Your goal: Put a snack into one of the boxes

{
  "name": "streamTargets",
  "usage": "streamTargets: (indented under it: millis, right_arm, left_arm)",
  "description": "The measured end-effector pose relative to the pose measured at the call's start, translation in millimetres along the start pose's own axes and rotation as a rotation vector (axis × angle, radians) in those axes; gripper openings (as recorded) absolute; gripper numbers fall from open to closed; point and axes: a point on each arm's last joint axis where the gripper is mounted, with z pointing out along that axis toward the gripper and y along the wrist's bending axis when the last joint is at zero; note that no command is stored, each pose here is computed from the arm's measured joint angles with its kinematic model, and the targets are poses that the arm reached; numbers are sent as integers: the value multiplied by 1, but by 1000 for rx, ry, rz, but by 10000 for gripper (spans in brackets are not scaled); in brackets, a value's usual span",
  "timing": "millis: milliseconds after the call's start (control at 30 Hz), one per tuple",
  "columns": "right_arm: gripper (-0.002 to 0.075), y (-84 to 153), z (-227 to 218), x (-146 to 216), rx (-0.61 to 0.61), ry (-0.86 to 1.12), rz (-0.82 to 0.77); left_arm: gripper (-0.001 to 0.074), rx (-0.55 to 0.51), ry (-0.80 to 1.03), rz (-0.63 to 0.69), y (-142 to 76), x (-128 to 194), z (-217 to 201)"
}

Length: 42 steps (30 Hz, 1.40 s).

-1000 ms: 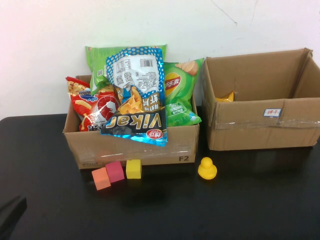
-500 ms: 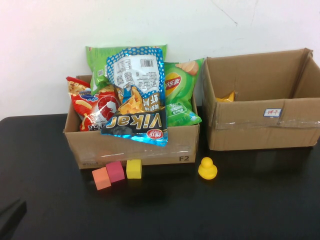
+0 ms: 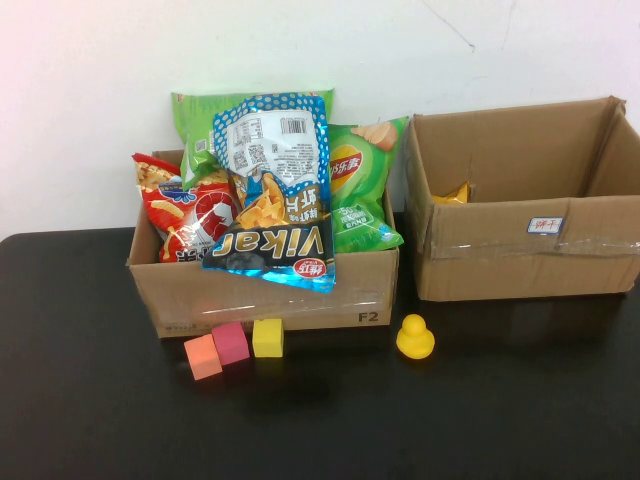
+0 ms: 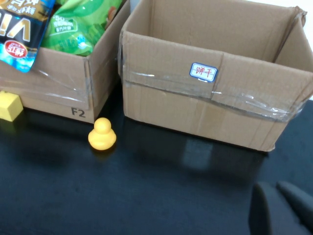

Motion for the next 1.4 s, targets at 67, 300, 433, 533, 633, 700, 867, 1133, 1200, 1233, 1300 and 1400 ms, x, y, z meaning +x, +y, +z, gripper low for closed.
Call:
streamTargets:
  millis: [67,300,433,533,633,700,867,1133,1200,1233,1300,1400]
  right_arm:
    - [3,0,0,0,0,0,0]
    - [3,0,0,0,0,0,0]
    - [2,0,0,0,0,0,0]
    - [2,0,0,0,0,0,0]
    - [2,0,0,0,0,0,0]
    - [2,0,0,0,0,0,0]
    - [2,0,0,0,0,0,0]
    - [1,0,0,0,0,0,0]
    - [1,0,0,0,0,0,0]
    - [1,0,0,0,0,0,0]
    - [1,0,0,0,0,0,0]
    - [1,0,0,0,0,0,0]
  left_arm:
    - [-1,14,5,42,0,8,5]
    - [-1,85,-40,204,0,30,20]
    - [-1,71,-21,169,1,32,20]
    - [-1,50,-22,173,2,32,20]
    - [-1,38,-24,169,2,32,20]
    - [-1,47,-21,163,1,32,20]
    - [-1,82,-16,187,-2,33,20]
    - [-1,67,-18,233,-1,33,20]
    - [-1,61,-19,248,-1,33,20]
    - [-1,53,-20,266,0,33,20]
    - [-1,32,-25,321,2,32,20]
    - [-1,3,-30,393,4,31,20]
